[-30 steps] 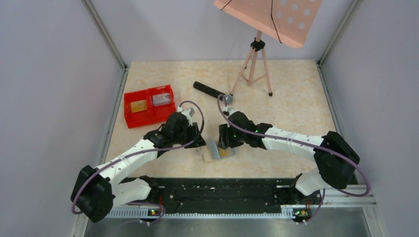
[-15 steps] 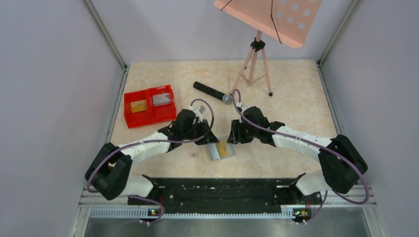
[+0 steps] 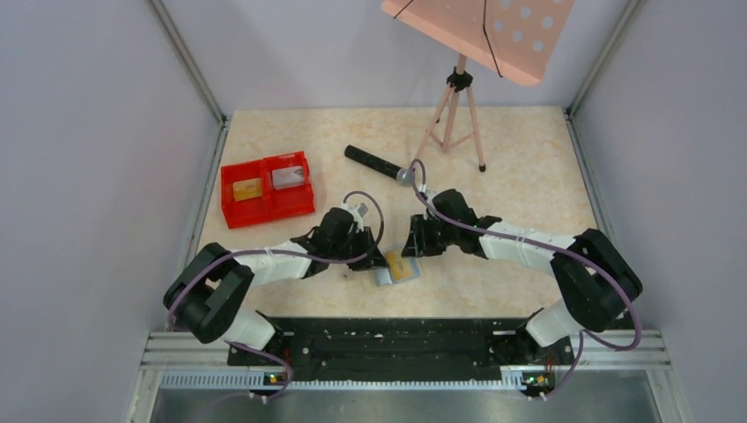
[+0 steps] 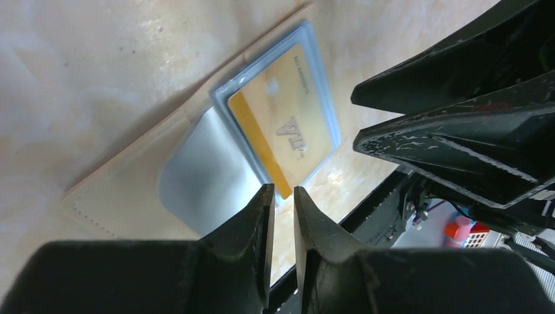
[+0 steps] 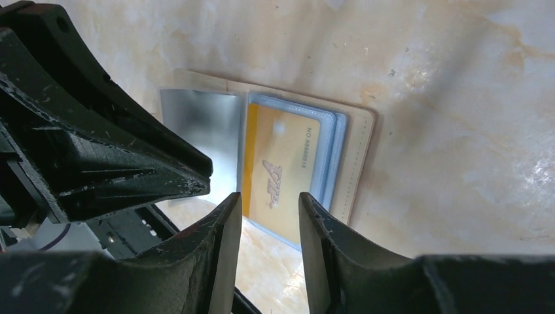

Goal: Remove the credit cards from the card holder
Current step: Remove the credit card from the card holder.

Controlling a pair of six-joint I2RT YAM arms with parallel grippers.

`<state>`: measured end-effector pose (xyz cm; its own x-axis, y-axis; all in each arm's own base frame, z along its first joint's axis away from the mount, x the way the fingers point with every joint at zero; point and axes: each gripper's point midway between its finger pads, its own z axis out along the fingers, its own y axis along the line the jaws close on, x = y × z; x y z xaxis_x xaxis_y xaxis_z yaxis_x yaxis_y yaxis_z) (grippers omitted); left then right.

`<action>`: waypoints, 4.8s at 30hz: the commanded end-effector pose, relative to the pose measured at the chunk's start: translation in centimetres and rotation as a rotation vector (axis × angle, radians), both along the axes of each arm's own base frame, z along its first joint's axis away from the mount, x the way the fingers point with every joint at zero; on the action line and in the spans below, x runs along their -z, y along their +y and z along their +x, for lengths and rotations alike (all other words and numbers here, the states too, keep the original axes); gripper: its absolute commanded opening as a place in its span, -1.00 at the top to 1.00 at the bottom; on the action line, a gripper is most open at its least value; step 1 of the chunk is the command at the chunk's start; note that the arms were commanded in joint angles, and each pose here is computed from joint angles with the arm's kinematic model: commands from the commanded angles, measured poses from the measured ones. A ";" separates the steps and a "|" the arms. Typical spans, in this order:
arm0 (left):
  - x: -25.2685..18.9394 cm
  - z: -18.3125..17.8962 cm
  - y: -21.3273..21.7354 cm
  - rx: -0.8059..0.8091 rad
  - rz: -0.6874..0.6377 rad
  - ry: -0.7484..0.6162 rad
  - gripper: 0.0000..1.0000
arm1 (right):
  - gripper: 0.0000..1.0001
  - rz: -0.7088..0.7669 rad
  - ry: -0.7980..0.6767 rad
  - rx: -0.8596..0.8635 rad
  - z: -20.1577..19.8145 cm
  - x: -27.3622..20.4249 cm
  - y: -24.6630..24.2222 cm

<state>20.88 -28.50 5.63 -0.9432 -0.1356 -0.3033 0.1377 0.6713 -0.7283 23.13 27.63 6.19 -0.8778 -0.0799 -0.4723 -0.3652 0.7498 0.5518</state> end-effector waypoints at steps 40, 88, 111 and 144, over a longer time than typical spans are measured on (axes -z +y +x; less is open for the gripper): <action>1.7 0.5 0.5 -0.036 0.021 -0.059 0.49 | 0.48 0.051 0.092 0.013 -1.4 3.6 0.1; 0.9 -0.1 -1.7 -0.028 -0.101 -0.013 0.52 | 0.61 0.047 0.112 0.033 -1.8 4.1 -0.2; 0.1 -0.6 0.2 -0.064 -0.033 -0.007 1.00 | 0.64 -0.011 0.108 0.083 -1.3 4.6 -1.3; -6.1 0.3 4.4 -0.231 -0.087 -0.176 1.00 | 0.32 0.278 -0.026 -0.009 -0.9 -4.1 1.8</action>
